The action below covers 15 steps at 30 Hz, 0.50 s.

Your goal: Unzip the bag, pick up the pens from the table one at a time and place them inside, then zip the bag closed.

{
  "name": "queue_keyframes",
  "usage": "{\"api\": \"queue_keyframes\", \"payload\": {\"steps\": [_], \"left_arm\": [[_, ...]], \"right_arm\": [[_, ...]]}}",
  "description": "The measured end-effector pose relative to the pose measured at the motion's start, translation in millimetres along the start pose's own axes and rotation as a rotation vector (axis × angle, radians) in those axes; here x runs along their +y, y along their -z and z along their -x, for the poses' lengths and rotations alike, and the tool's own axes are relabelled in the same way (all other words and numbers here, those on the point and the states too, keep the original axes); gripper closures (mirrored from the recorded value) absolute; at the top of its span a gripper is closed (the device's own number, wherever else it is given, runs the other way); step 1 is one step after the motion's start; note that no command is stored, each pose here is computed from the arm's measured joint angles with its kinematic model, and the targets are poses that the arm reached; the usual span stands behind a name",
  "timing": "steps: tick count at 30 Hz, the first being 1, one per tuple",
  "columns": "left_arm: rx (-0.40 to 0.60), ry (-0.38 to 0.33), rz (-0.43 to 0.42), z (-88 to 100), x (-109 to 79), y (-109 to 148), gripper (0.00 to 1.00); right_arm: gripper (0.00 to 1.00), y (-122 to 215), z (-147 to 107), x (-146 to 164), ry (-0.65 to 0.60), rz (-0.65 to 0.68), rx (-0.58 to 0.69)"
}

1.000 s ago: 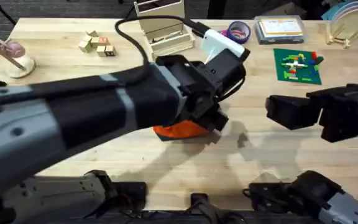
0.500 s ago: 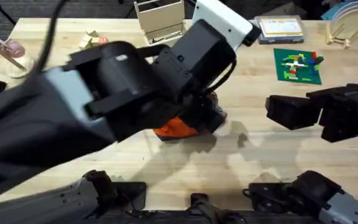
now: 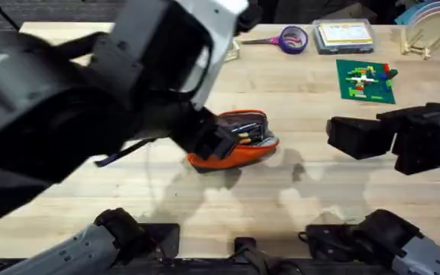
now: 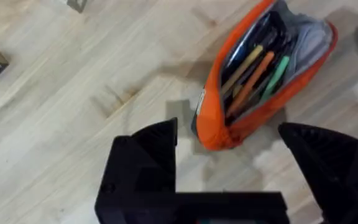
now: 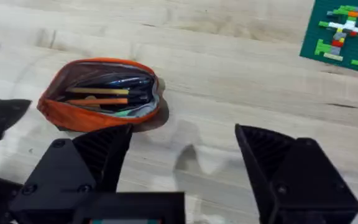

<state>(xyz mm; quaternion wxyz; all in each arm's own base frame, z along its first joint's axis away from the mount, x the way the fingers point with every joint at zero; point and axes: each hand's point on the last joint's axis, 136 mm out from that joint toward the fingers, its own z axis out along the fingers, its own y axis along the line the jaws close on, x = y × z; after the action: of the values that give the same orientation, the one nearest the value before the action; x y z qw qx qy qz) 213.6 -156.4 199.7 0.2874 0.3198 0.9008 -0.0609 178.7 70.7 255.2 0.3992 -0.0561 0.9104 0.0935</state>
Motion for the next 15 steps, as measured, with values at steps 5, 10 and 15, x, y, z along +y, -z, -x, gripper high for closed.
{"api": "queue_keyframes", "payload": {"steps": [5,10,15], "left_arm": [[0.043,0.004,-0.002,-20.1,10.6,11.8,0.008],[0.070,0.025,0.016,-33.8,22.1,19.7,0.007],[0.048,0.039,0.035,-31.0,29.6,21.9,0.007]], "right_arm": [[0.003,0.0,0.0,0.0,0.000,0.000,0.000],[0.004,0.0,0.0,0.0,0.000,0.000,0.000],[0.004,0.0,0.0,0.1,0.000,0.000,0.000]]}}
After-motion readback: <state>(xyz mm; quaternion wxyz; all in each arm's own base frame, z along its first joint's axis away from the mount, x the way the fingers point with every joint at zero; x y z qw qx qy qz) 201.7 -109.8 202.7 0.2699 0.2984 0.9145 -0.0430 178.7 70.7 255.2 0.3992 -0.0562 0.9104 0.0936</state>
